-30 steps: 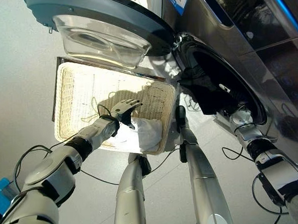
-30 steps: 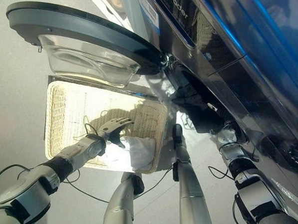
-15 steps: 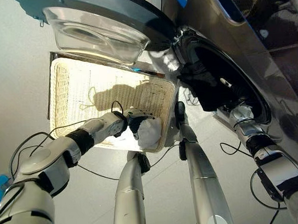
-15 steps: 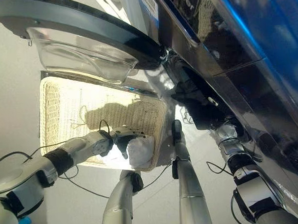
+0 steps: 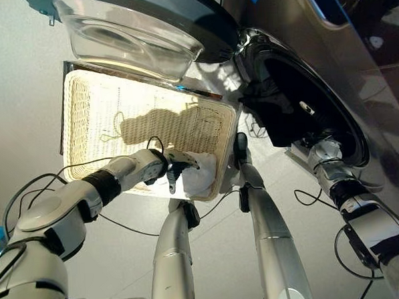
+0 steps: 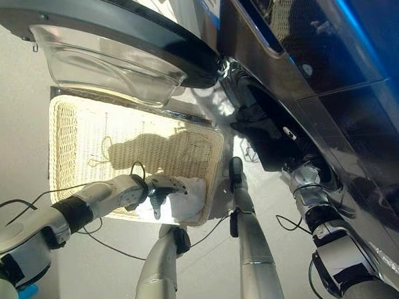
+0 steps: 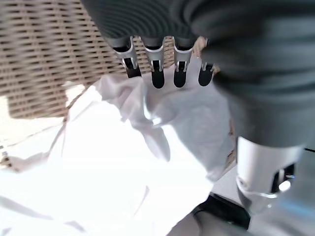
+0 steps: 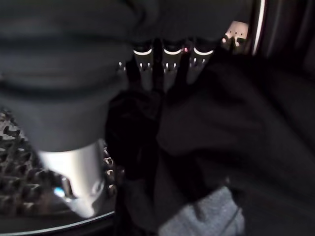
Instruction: Put the clothes into the washing machine.
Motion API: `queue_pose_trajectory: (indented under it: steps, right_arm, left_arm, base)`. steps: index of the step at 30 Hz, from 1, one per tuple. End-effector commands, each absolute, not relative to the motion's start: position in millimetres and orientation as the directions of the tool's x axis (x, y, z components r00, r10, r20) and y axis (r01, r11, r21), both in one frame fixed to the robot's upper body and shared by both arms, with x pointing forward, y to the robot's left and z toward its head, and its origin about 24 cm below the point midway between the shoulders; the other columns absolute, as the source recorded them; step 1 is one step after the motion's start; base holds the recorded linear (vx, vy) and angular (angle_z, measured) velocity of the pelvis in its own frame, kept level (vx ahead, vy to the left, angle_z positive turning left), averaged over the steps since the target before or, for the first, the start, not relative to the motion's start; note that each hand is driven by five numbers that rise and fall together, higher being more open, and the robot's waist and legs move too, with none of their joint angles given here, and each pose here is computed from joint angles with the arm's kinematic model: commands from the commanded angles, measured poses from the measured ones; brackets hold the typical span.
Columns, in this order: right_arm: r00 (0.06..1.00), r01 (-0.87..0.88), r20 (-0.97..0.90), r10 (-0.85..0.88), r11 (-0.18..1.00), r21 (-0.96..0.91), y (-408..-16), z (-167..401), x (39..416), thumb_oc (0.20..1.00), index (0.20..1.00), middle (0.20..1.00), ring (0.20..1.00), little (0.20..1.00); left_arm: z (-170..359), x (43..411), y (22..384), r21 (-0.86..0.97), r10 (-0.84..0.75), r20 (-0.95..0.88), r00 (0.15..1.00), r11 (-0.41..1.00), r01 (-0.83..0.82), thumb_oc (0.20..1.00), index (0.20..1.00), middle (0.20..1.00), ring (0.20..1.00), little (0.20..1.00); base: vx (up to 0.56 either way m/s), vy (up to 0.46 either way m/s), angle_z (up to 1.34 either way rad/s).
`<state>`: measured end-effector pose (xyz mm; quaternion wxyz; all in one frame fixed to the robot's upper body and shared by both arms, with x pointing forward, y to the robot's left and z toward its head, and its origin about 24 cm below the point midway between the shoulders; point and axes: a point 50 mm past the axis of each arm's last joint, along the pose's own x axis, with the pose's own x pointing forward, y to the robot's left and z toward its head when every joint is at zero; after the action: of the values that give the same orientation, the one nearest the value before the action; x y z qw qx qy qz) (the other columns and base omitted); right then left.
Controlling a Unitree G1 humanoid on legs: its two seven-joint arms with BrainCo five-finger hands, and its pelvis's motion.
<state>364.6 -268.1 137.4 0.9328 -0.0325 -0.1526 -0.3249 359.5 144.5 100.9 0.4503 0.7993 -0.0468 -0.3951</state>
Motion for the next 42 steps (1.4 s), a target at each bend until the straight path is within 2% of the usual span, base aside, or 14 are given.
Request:
queue_pose_trajectory:
  steps: [1,8,12,20,28,33,42]
  right_arm:
    - [0.709,0.602,0.329,-0.623,0.779,0.177,-272.1,149.8,363.5,1.0,1.0,1.0,1.0,1.0]
    - [0.718,0.574,0.314,-0.621,0.784,0.237,-273.6,150.1,363.1,1.0,1.0,1.0,1.0,1.0]
    - [0.72,0.576,0.286,-0.632,0.775,0.26,-277.1,144.2,361.2,1.0,1.0,1.0,1.0,1.0]
    - [0.739,0.564,0.271,-0.618,0.786,0.254,-276.7,138.7,360.6,1.0,1.0,1.0,1.0,1.0]
    - [0.739,0.558,0.281,-0.612,0.79,0.254,-272.4,143.9,363.3,1.0,1.0,1.0,1.0,1.0]
    - [0.731,0.558,0.285,-0.619,0.784,0.272,-273.4,150.8,366.3,1.0,1.0,1.0,1.0,1.0]
    - [0.713,0.568,0.268,-0.648,0.758,0.321,-283.2,153.8,365.6,1.0,1.0,1.0,1.0,1.0]
  left_arm:
    - [93.0,357.0,152.1,0.757,-0.423,-0.56,0.712,-0.611,0.231,1.0,1.0,1.0,1.0,1.0]
    - [98.6,367.6,154.7,0.808,-0.427,-0.43,0.795,-0.575,0.128,1.0,1.0,1.0,1.0,1.0]
    - [101.0,374.3,159.8,0.85,-0.451,-0.264,0.852,-0.527,-0.016,1.0,1.0,1.0,1.0,1.0]
    - [96.9,374.0,161.3,0.841,-0.528,-0.137,0.838,-0.509,-0.183,1.0,1.0,1.0,1.0,1.0]
    - [81.0,369.8,163.7,0.828,-0.522,-0.24,0.819,-0.55,-0.108,1.0,1.0,1.0,1.0,1.0]
    - [65.3,366.1,164.9,0.747,-0.454,-0.436,0.777,-0.664,0.032,1.0,1.0,1.0,1.0,1.0]
    - [51.1,361.3,175.9,0.611,-0.331,-0.584,0.741,-0.78,0.133,1.0,1.0,1.0,1.0,1.0]
  base:
    - [0.0,0.0,0.0]
    - [-0.01,-0.009,0.01]
    - [-0.01,-0.042,0.04]
    - [0.01,-0.012,0.03]
    - [0.0,-0.002,0.01]
    - [0.0,-0.011,0.01]
    - [0.01,-0.018,0.03]
